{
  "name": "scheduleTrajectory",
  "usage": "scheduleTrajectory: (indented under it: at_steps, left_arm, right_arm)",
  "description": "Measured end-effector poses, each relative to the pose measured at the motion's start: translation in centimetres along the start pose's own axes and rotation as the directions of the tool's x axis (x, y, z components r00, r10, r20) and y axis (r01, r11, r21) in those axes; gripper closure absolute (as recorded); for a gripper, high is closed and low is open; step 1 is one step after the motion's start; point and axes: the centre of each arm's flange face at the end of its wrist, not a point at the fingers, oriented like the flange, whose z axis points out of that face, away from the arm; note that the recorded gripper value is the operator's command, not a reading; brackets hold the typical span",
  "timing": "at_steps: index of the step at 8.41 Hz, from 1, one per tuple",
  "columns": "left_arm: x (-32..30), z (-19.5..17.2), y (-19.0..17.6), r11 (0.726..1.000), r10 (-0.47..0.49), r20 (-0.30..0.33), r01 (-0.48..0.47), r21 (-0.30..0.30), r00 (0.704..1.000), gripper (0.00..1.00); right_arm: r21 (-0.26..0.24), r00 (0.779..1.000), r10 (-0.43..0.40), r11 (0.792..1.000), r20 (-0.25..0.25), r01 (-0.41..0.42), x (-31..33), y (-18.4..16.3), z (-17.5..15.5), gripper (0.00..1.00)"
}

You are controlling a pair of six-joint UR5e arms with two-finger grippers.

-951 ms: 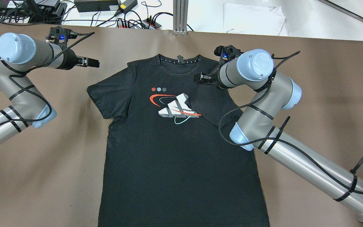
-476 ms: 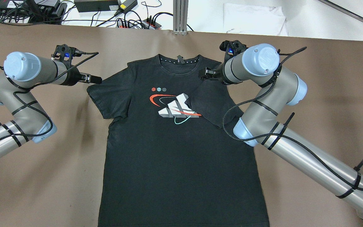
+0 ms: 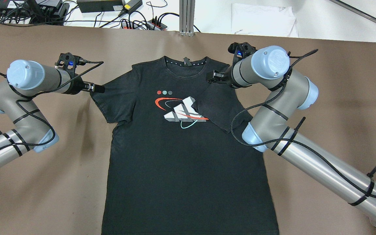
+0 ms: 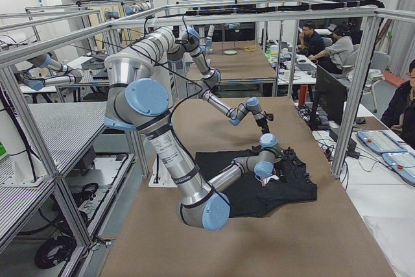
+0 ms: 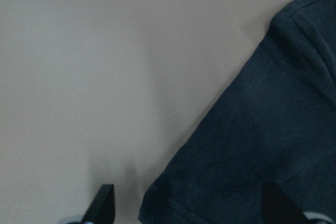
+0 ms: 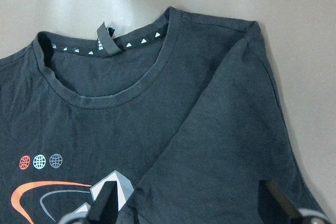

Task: Fold clothes
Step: 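Grasp the sleeve nearest the left gripper and fold it inward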

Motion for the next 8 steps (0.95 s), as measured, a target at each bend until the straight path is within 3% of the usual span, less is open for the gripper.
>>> scheduleTrajectory:
  at_steps: [3, 5, 6, 8]
  left_arm:
    - [0.1, 0.9, 1.3, 1.0, 0.009, 0.004, -0.009, -0.023, 1.0, 0.12]
    - [0.1, 1.1, 1.6, 1.0, 0.012, 0.007, -0.011, -0.028, 1.0, 0.56]
    - [0.0, 1.2, 1.7, 1.0, 0.011, 0.009, -0.011, -0.029, 1.0, 0.72]
    - [-0.2, 1.3, 1.8, 0.999, 0.011, 0.012, -0.01, -0.031, 1.0, 0.77]
  right_arm:
    - [-0.004, 1.0, 0.0, 1.0, 0.0, 0.0, 0.0, 0.3, 0.1, 0.06]
    - [-0.004, 1.0, 0.0, 1.0, 0.001, 0.0, 0.0, 0.4, 0.0, 0.06]
    - [-0.005, 1.0, -0.001, 1.0, 0.001, 0.001, -0.1, 0.4, 0.0, 0.06]
    - [-0.005, 1.0, -0.001, 1.0, 0.003, 0.001, -0.1, 0.4, 0.0, 0.06]
